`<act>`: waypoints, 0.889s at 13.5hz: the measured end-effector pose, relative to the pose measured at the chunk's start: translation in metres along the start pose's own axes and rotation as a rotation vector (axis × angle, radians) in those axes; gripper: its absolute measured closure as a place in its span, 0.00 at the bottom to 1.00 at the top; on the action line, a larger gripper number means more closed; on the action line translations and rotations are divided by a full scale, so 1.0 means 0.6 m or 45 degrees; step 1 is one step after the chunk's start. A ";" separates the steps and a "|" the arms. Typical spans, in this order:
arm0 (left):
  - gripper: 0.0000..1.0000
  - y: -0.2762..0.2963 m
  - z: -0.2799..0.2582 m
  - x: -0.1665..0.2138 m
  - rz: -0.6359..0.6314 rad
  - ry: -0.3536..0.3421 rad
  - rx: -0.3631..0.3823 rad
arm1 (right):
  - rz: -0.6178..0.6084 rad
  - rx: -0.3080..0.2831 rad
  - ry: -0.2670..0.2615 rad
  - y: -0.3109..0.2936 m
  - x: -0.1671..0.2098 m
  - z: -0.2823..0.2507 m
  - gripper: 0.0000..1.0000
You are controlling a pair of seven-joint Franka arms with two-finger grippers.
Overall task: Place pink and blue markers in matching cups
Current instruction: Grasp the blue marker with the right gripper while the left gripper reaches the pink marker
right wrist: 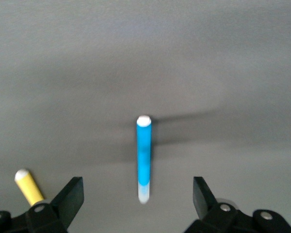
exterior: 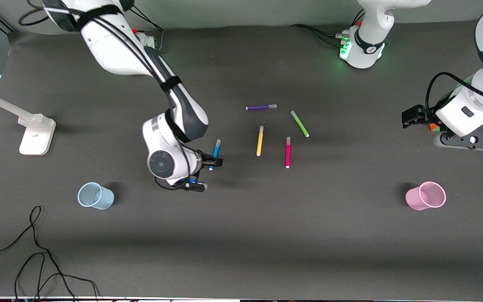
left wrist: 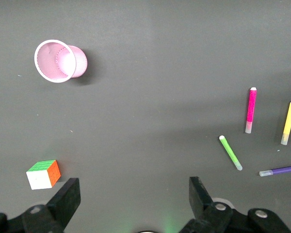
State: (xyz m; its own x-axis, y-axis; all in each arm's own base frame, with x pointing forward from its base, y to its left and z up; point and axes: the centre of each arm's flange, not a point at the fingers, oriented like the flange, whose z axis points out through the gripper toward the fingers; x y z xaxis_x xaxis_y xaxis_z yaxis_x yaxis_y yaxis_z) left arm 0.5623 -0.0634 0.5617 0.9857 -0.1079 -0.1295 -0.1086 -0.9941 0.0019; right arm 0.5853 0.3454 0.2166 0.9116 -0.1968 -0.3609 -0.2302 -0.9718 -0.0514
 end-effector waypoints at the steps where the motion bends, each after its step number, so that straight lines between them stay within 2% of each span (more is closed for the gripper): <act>1: 0.00 0.006 0.004 0.000 0.008 -0.007 0.000 | 0.015 0.007 -0.001 0.004 0.009 0.012 0.00; 3: 0.00 0.035 0.022 -0.002 0.024 -0.036 -0.002 | 0.033 0.015 -0.021 0.008 0.014 0.026 0.00; 7: 0.00 0.126 0.058 -0.008 -0.068 -0.095 -0.046 | 0.044 0.003 -0.035 0.014 0.016 0.049 0.04; 8: 0.00 0.144 0.066 -0.007 -0.086 -0.097 -0.043 | 0.049 0.002 -0.032 0.017 0.017 0.056 0.09; 12: 0.01 0.209 0.121 0.006 -0.099 -0.069 -0.038 | 0.063 0.017 -0.018 0.019 0.014 0.081 0.13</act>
State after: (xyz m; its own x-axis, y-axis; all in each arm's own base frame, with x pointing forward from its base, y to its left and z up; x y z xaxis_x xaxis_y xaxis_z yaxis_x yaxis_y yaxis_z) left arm 0.5427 -0.1877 0.4894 0.9825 -0.0302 -0.1838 -0.0271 -0.9994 0.0191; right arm 0.5737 0.3391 0.1679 0.8943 -0.2425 -0.3760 -0.2791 -0.9592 -0.0453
